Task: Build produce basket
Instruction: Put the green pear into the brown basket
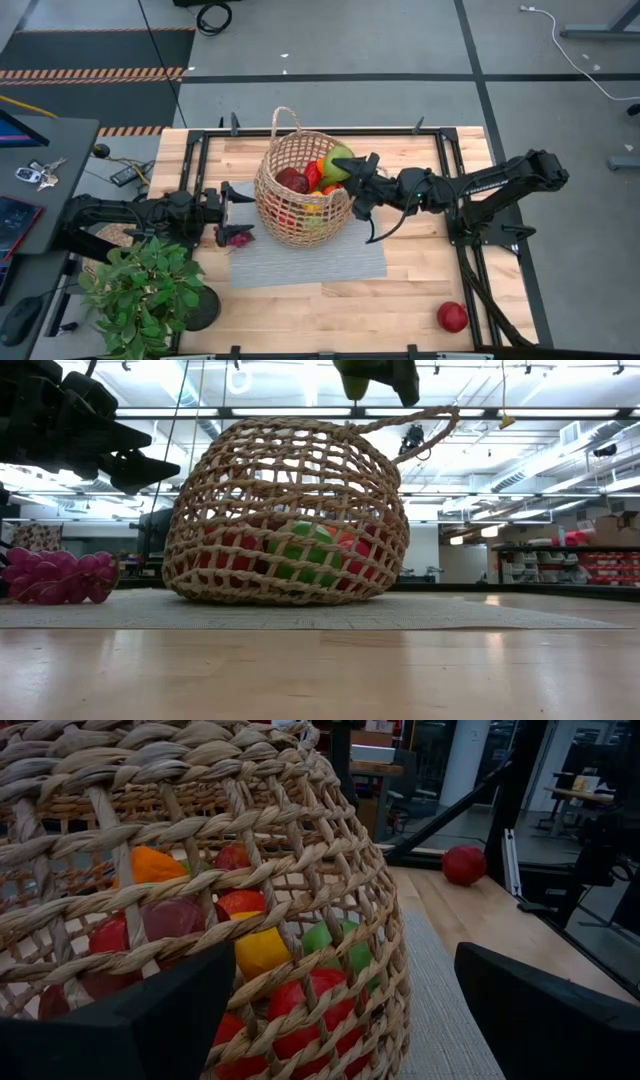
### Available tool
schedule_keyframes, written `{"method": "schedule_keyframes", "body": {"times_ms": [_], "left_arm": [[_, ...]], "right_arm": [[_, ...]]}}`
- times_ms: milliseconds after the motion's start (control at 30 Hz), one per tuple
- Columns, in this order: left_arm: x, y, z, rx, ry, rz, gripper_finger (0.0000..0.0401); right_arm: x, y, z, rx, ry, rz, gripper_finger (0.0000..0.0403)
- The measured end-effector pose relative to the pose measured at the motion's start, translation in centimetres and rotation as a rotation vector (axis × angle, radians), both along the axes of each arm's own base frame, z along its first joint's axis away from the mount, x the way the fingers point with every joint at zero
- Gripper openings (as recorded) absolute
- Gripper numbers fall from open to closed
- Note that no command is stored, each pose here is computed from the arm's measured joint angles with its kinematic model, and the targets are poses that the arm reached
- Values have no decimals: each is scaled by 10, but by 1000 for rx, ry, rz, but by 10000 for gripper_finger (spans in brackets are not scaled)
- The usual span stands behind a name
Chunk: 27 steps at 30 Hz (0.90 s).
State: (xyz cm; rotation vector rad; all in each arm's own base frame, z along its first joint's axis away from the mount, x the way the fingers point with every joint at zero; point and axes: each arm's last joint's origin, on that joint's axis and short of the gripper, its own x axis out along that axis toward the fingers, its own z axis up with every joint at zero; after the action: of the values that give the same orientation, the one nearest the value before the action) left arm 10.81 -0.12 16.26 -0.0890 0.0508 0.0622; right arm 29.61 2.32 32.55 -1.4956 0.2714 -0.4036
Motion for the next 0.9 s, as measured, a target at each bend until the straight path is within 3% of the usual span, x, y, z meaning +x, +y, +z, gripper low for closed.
{"method": "schedule_keyframes", "body": {"times_ms": [167, 400, 667, 900], "left_arm": [[0, 0, 0, 0, 0, 0, 386], [0, 0, 0, 0, 0, 0, 386], [0, 0, 0, 0, 0, 0, 386], [0, 0, 0, 0, 0, 0, 386]], "right_arm": [[0, 3, -2, -23, 34, 28, 314], [1, 4, -1, 115, -44, 85, 314], [-3, -23, 15, 683, -459, 94, 314], [-2, -60, 12, 1179, -755, 83, 314]]}}
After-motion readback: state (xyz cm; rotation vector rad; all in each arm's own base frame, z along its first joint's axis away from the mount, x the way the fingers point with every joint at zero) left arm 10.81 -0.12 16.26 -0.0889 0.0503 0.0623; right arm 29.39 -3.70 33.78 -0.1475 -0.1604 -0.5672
